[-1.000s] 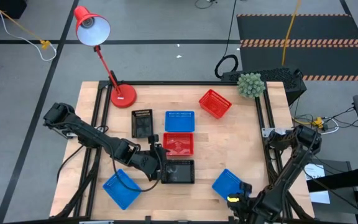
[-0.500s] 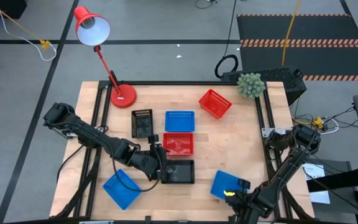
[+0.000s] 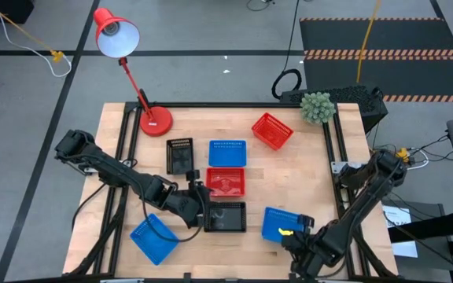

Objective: Stack baskets by color
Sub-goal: Stack the bottom right blue bin on the top blue bin

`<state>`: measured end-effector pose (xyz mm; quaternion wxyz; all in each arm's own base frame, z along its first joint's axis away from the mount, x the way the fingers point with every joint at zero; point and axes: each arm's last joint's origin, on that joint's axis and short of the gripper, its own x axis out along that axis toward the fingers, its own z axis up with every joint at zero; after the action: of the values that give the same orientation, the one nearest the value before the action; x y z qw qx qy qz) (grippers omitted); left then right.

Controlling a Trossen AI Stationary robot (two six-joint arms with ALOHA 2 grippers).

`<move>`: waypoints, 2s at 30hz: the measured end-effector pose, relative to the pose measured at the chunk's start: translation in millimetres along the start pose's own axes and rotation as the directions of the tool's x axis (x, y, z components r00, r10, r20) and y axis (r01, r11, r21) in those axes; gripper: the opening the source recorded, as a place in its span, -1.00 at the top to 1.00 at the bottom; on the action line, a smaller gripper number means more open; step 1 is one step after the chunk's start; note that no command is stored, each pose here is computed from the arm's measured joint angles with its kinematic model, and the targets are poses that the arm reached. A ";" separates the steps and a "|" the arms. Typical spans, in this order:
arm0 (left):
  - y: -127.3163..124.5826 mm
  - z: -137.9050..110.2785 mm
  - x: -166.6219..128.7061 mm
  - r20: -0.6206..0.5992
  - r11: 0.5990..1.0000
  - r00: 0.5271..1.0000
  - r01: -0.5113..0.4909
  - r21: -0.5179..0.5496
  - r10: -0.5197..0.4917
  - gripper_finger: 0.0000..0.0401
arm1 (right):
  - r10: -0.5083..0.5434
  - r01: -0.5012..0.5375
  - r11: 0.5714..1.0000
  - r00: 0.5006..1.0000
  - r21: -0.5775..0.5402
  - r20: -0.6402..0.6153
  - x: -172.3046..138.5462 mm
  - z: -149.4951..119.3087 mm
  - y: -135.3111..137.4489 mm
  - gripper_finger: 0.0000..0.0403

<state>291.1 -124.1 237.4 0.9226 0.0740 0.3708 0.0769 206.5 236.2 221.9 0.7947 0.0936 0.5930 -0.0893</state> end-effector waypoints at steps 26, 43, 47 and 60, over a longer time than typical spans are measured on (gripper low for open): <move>-17.9 -46.1 -27.6 -0.186 0.985 0.967 -0.168 0.049 0.175 0.10 | -0.257 0.298 0.874 0.954 -0.385 0.156 -47.7 152.6 -109.6 0.99; 19.8 -98.9 -39.1 -0.039 0.964 0.980 -0.201 -0.172 0.197 0.10 | -0.231 0.351 0.877 0.907 -0.327 0.353 -26.1 209.0 -172.3 0.98; 19.8 -100.1 -38.1 -0.036 0.966 0.980 -0.199 -0.166 0.196 0.10 | -0.172 0.310 0.887 0.910 -0.343 0.377 -18.6 212.6 -176.9 0.98; 19.0 -98.5 -38.0 -0.023 0.966 0.982 -0.191 -0.173 0.189 0.10 | -0.071 0.185 0.944 0.922 -0.273 0.380 5.9 214.7 -200.6 0.97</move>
<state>193.8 -105.2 196.3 0.9126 0.0279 0.3570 0.1973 356.2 -12.5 267.5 0.8880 -0.0873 0.4467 -0.0653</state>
